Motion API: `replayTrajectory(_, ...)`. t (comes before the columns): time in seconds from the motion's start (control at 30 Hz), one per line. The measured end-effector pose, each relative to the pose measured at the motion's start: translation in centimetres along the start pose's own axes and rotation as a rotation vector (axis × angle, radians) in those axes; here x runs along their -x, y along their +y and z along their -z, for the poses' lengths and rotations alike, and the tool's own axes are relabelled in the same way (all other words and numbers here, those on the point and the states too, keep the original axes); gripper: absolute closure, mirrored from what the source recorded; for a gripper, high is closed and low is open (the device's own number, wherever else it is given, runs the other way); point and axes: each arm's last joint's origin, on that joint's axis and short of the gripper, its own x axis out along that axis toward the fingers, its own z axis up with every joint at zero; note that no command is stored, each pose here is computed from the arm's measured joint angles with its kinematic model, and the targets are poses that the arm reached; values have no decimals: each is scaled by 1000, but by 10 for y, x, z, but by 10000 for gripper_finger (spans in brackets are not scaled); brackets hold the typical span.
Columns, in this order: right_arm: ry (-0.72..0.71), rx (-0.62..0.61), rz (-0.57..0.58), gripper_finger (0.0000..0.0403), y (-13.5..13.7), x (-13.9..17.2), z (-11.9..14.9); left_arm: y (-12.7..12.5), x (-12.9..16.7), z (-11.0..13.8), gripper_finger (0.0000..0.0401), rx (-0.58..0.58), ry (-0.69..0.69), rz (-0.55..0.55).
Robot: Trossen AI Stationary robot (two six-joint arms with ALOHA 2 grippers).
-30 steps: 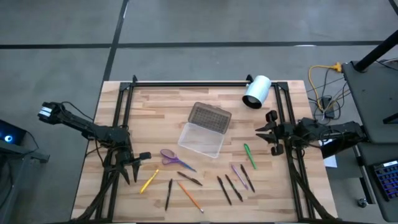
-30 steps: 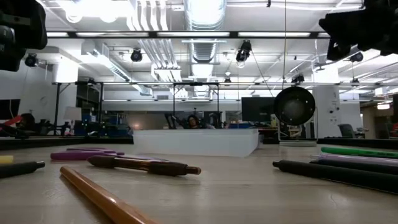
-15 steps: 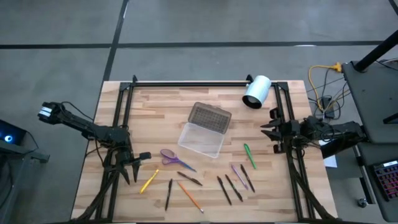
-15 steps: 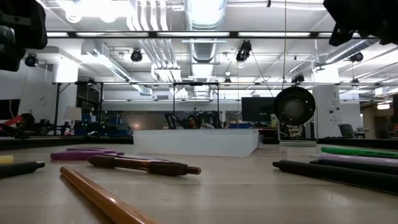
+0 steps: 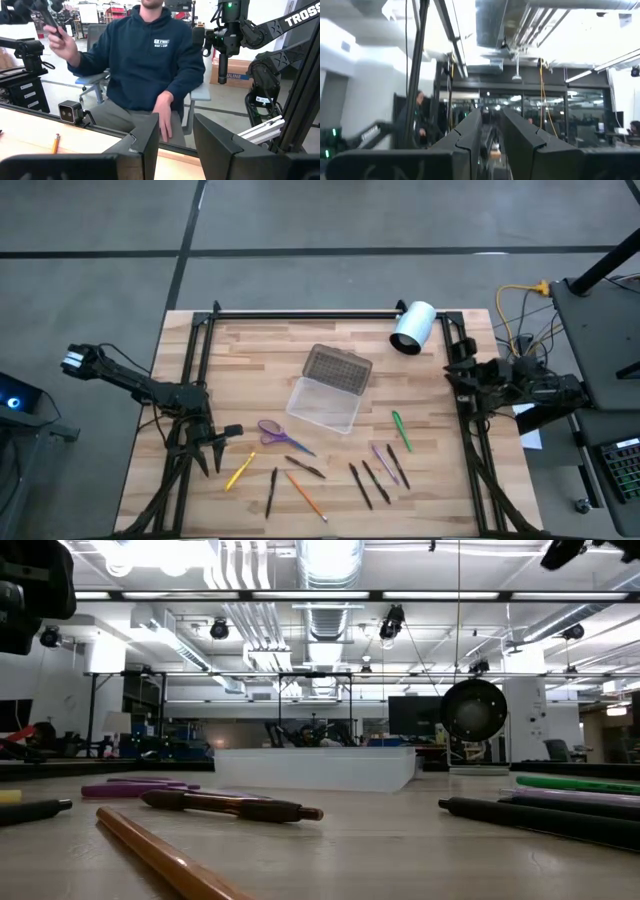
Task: Pick & place school supplies into a supply box
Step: Put the green pen into the supply box
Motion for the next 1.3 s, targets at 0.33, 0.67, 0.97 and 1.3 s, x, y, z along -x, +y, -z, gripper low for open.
replayTrajectory(0.33, 263, -66, 49, 335, -1, -49, -39, 0, 0, 0, 296, -1, 0, 0)
replayTrajectory(0.67, 477, -174, 234, 335, -3, -126, -65, 0, 0, 0, 296, 0, 0, 0)
replayTrajectory(0.97, 607, -324, 249, 335, 0, -183, -71, 0, 0, 0, 296, 0, 0, 0)
replayTrajectory(1.3, 1137, -557, 429, 335, 4, -195, -42, 0, 0, 0, 296, 0, 0, 0)
